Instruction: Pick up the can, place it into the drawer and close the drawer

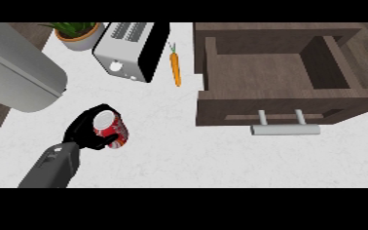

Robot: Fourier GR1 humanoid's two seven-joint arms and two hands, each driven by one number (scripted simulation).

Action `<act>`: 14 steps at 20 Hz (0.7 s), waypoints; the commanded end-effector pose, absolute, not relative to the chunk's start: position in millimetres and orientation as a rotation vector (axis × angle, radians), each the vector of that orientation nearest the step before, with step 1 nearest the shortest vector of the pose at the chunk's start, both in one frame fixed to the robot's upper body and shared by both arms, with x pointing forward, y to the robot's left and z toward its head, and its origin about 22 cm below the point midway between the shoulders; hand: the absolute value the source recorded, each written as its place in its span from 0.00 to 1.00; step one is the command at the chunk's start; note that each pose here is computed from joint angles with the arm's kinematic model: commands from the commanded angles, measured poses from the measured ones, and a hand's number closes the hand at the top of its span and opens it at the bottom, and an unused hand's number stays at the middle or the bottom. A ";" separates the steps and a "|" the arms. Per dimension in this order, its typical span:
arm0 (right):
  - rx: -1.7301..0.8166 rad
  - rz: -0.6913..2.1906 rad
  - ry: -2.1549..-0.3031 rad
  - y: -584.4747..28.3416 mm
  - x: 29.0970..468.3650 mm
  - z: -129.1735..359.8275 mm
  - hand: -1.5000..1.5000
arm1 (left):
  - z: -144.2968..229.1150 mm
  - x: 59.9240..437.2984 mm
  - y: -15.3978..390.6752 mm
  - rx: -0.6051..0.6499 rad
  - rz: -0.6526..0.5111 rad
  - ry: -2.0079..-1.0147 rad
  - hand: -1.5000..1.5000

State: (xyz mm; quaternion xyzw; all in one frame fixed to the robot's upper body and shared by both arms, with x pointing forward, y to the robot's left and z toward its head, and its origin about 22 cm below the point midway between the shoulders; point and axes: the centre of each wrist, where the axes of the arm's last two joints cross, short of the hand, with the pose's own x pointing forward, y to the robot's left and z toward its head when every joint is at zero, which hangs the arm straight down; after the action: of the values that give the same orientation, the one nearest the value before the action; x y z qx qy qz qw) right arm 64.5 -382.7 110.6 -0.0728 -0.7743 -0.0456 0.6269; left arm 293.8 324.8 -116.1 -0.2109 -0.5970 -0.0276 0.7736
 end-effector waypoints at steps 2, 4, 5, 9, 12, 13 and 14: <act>-0.162 -0.106 -1.765 -381.2 63.7 106.3 0.00 | -106.9 309.4 306.2 -0.628 -0.100 -1.368 1.00; -0.166 -0.107 -1.766 -379.9 68.8 111.4 0.00 | -90.0 321.6 316.1 -0.650 -0.132 -1.367 1.00; -0.166 -0.116 -1.762 -383.9 63.7 106.3 0.00 | -103.7 314.7 290.5 -0.651 -0.105 -1.394 1.00; -0.172 -0.130 -1.767 -374.3 64.1 110.3 0.00 | -97.2 325.7 256.6 -0.560 0.026 -1.468 1.00; -0.206 -0.146 -1.791 -377.3 56.9 115.4 0.00 | -96.8 324.7 261.1 -0.371 0.243 -1.533 1.00; -0.202 -0.114 -1.755 -376.7 57.8 116.8 0.00 | -104.0 317.6 251.3 -0.297 0.296 -1.549 1.00; -0.182 -0.155 -1.770 -373.3 51.0 116.3 0.00 | -98.9 321.9 241.0 -0.294 0.306 -1.546 1.00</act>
State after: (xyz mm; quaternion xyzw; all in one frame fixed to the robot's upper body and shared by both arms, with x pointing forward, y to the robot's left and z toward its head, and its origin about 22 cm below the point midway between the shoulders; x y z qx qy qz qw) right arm 56.4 -375.2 116.0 -0.0811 -0.7723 -0.0554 0.6276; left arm 322.7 264.3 -98.2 -0.1864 -0.6779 0.0681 0.7079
